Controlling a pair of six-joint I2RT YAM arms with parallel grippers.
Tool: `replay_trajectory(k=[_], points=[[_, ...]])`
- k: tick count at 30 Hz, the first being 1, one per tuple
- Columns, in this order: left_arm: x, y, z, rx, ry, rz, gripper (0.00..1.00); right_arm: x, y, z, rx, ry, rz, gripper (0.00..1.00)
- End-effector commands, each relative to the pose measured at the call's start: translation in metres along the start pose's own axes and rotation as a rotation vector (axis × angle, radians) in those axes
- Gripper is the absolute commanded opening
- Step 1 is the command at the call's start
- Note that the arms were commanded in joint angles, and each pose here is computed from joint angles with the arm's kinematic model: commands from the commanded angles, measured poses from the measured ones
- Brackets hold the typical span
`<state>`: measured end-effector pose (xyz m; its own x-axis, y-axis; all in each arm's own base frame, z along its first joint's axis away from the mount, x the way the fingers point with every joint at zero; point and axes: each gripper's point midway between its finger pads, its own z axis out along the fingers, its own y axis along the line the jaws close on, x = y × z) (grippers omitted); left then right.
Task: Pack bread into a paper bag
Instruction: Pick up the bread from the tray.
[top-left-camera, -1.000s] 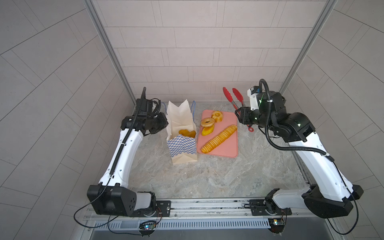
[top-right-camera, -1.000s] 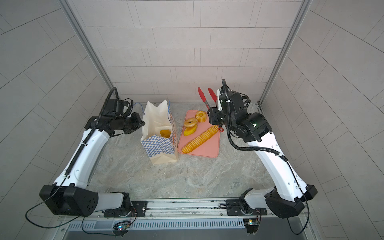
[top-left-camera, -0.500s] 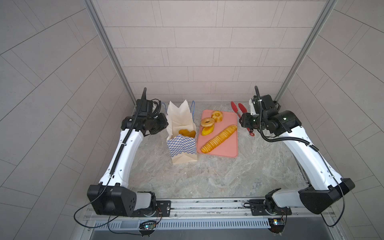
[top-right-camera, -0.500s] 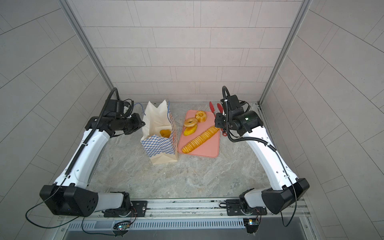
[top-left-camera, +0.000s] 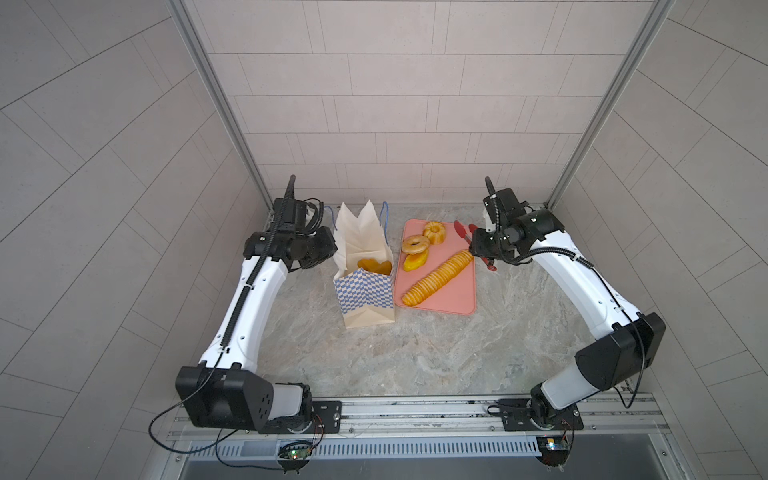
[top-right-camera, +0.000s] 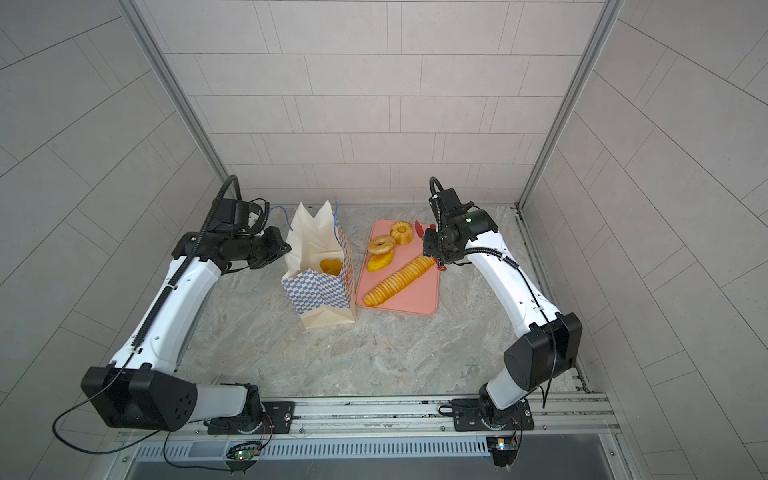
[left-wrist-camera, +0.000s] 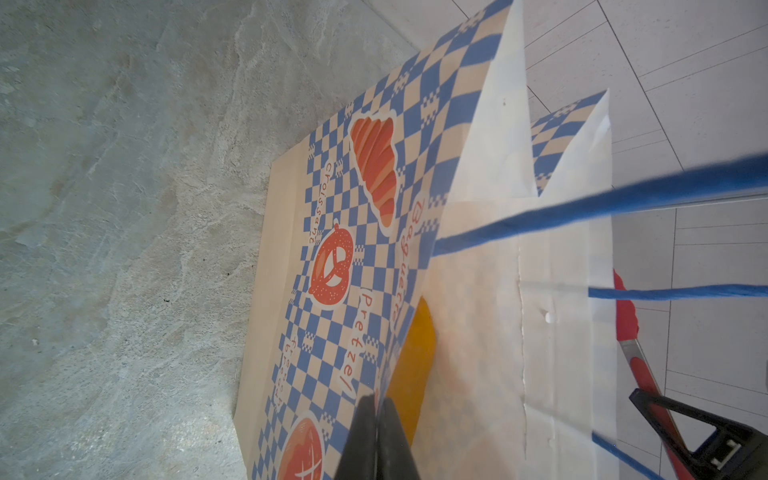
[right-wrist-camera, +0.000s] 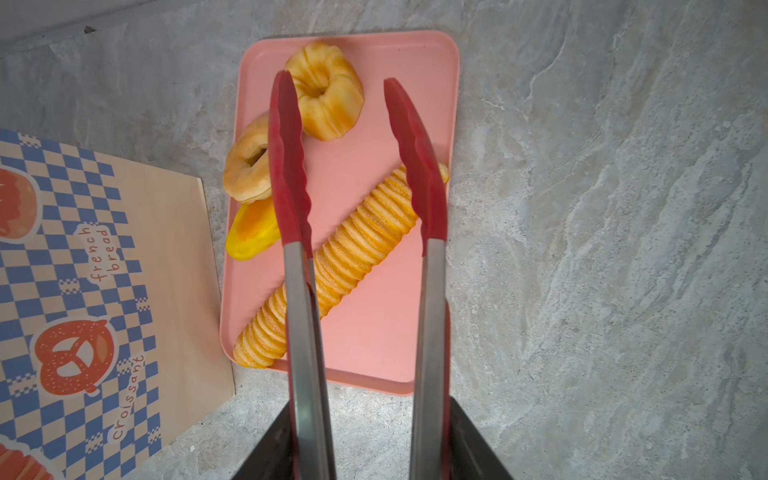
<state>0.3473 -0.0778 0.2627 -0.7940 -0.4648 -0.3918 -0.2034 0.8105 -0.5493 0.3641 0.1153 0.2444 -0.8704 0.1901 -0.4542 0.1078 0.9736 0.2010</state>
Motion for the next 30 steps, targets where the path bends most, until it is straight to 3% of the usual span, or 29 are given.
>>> replay_trajectory(k=[1, 30], points=[[0.010, 0.007, 0.006, -0.032, 0.050, 0.009, 0.00, -0.013, -0.001, -0.003, 0.002, -0.035, 0.009, 0.51], [0.005, 0.005, 0.018, -0.028, 0.079, 0.028, 0.00, -0.051, 0.021, 0.098, -0.020, 0.110, 0.075, 0.50]])
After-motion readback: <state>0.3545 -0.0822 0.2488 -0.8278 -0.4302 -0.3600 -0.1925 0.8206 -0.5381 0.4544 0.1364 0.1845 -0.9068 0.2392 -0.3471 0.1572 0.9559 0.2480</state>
